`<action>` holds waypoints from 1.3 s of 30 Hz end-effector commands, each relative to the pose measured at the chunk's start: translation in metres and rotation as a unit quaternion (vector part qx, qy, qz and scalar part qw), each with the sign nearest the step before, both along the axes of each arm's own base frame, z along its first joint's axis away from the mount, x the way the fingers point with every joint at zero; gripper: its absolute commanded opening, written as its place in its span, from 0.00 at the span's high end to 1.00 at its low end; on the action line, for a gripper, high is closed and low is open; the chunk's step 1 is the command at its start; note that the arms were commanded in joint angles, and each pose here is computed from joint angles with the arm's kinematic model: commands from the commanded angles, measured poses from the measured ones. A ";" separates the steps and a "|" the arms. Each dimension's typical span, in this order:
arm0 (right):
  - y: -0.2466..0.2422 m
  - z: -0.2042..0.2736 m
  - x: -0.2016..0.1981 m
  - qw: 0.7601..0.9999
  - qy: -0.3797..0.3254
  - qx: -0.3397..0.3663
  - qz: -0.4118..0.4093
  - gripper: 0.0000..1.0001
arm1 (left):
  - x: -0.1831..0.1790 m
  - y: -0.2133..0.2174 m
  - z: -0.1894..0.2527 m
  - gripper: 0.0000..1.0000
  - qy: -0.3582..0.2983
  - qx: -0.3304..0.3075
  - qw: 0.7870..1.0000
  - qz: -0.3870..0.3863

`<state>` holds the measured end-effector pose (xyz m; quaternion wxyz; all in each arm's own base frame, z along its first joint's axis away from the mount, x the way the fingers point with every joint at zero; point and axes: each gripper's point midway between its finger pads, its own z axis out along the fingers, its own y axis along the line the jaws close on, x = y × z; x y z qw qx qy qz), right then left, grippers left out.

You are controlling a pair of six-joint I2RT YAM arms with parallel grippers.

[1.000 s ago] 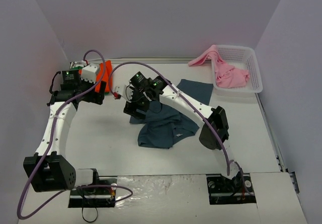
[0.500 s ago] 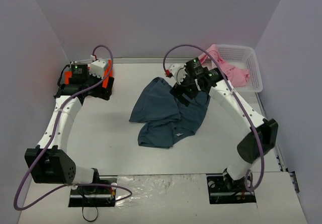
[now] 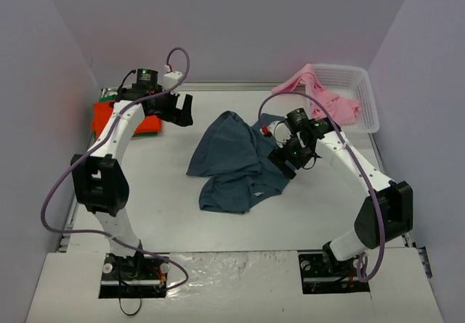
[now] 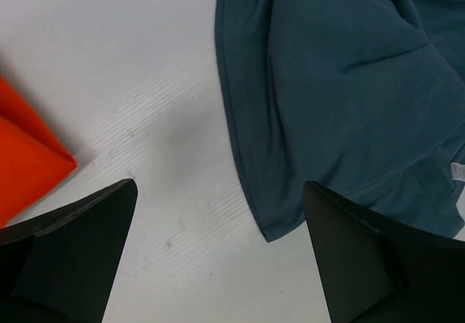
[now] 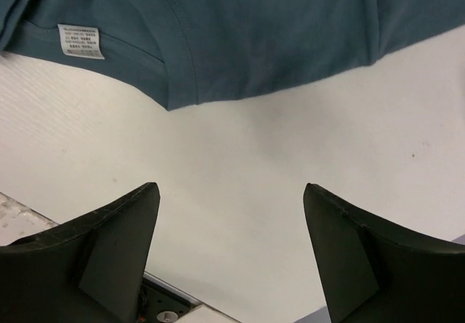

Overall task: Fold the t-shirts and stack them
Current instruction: Move the tshirt to the center of the board, then flatten out the tshirt

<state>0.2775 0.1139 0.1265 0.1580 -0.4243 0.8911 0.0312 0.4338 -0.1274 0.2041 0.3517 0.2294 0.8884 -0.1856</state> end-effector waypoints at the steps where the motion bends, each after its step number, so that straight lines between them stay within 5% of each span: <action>1: -0.006 0.011 -0.013 1.000 0.000 0.015 -0.017 0.24 | 0.001 -0.040 0.014 0.00 0.029 -0.068 0.996 -0.041; 8: -0.014 0.011 -0.010 0.999 0.006 0.027 -0.042 0.23 | 0.027 -0.080 -0.033 0.08 0.081 -0.062 0.992 -0.073; 19: -0.018 -0.004 -0.009 0.998 0.035 0.028 -0.054 0.24 | 0.083 -0.096 -0.075 0.20 0.094 -0.067 0.993 -0.022; 27: -0.020 -0.013 -0.006 0.997 0.053 0.024 -0.059 0.25 | 0.115 -0.102 -0.098 0.41 0.089 -0.054 0.995 -0.001; 39: -0.021 -0.018 -0.004 0.996 0.062 0.024 -0.060 0.25 | 0.130 -0.111 -0.123 0.37 0.071 -0.026 0.997 0.005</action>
